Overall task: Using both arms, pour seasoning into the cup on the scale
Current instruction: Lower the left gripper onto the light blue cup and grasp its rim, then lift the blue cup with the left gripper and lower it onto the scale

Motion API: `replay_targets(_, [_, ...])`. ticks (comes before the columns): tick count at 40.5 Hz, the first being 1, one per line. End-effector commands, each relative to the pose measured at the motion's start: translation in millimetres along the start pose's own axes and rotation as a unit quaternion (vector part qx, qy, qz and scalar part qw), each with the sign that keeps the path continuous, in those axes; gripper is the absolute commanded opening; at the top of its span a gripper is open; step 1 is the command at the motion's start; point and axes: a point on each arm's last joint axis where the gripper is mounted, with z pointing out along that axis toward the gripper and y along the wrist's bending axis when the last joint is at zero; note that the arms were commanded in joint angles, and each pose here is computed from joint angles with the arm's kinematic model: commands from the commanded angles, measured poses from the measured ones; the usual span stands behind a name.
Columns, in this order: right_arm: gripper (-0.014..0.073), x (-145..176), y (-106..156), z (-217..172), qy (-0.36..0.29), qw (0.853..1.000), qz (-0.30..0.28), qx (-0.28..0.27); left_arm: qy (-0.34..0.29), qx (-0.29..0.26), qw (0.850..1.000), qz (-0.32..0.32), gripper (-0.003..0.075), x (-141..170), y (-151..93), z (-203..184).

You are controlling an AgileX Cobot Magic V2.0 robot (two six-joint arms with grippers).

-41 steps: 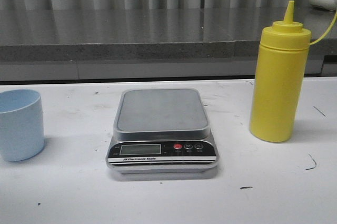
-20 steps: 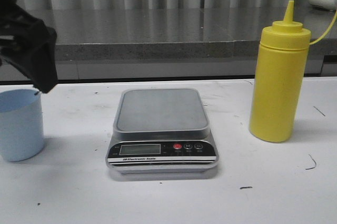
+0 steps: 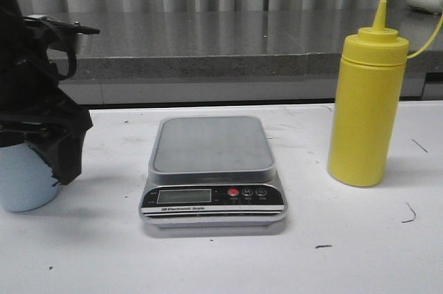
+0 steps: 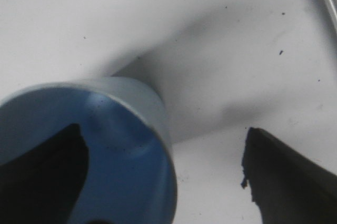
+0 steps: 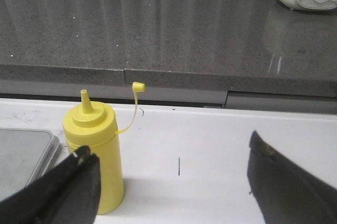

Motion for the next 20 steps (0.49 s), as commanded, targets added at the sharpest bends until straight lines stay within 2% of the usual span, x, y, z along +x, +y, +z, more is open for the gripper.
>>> replay_targets(1, [0.0592, -15.6, 0.4, -0.9, -0.047, 0.999, -0.003, -0.001, -0.046, -0.001, 0.999, 0.002, 0.0349, -9.7, -1.0, -17.7])
replay_targets(7, [0.0592, -15.6, 0.4, -0.9, -0.047, 0.999, -0.003, -0.001, -0.044, -0.001, 0.999, 0.002, 0.0124, -9.4, -1.0, -17.7])
replay_targets(12, [0.0592, -15.6, 0.4, -0.9, -0.047, 0.999, -0.003, -0.001, -0.044, -0.001, 0.999, 0.002, -0.0020, -9.4, -1.0, -17.7])
replay_targets(20, [0.0592, -15.6, 0.4, -0.9, -0.047, 0.999, -0.003, -0.001, -0.034, -0.002, 0.999, 0.001, -0.0020, -11.1, -0.2, -23.6])
